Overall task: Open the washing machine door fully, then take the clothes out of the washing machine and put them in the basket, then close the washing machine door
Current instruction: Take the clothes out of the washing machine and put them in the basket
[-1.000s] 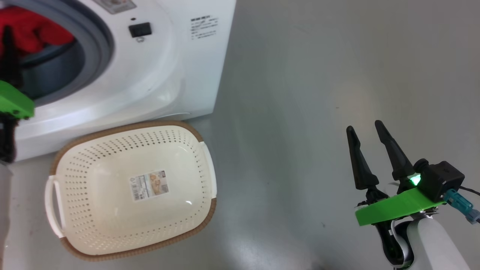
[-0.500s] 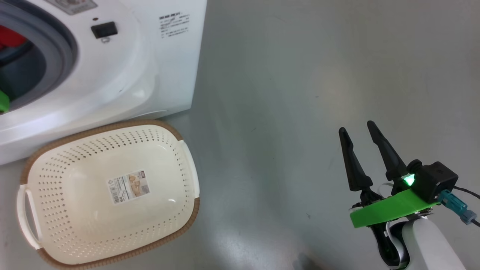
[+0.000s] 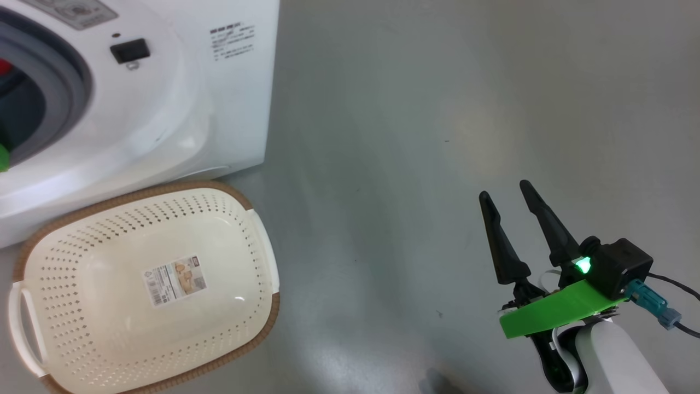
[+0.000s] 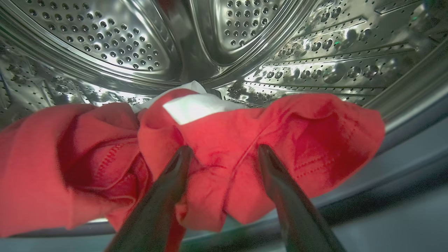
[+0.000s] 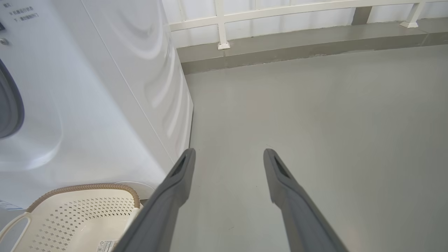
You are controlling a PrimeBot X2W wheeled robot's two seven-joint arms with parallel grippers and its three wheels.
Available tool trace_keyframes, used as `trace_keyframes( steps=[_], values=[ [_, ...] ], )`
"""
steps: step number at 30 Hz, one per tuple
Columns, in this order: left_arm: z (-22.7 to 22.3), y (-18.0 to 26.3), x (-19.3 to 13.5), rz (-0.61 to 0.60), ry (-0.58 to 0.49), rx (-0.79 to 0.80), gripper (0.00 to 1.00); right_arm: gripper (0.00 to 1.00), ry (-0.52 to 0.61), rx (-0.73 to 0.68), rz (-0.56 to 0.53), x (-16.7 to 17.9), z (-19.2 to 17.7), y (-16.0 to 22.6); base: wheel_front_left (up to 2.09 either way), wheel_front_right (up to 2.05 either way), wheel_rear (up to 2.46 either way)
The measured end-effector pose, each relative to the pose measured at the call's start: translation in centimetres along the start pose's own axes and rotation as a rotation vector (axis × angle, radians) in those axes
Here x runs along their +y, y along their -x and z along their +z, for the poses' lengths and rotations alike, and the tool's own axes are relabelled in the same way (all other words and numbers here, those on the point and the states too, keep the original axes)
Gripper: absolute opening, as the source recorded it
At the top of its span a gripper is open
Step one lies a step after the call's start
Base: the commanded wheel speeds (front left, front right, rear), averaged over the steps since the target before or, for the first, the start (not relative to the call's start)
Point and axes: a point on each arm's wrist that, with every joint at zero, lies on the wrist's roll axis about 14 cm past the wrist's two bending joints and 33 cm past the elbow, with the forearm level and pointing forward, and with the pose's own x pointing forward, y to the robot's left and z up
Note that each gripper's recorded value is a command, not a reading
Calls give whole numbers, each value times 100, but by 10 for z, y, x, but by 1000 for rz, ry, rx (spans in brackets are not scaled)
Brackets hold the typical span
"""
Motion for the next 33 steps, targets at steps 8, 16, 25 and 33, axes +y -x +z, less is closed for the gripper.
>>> trace_keyframes(
  steps=[8, 16, 25, 33],
  values=[
    [-7, 0, -5, -17, -43, 27, 0, 100, 1, -9, 3, 1, 4, 2, 0, 0, 0],
    [0, 3, -4, -14, -42, 14, 0, 100, -3, -18, 12, 4, 6, 1, 0, 0, 0],
    [23, 18, -6, -4, 53, -80, 0, 100, -10, -38, 27, 9, 12, -2, 0, 0, 0],
    [28, 51, -2, 29, 166, -145, 0, 100, -17, -60, 65, 21, 18, -6, 0, 0, 0]
  ],
)
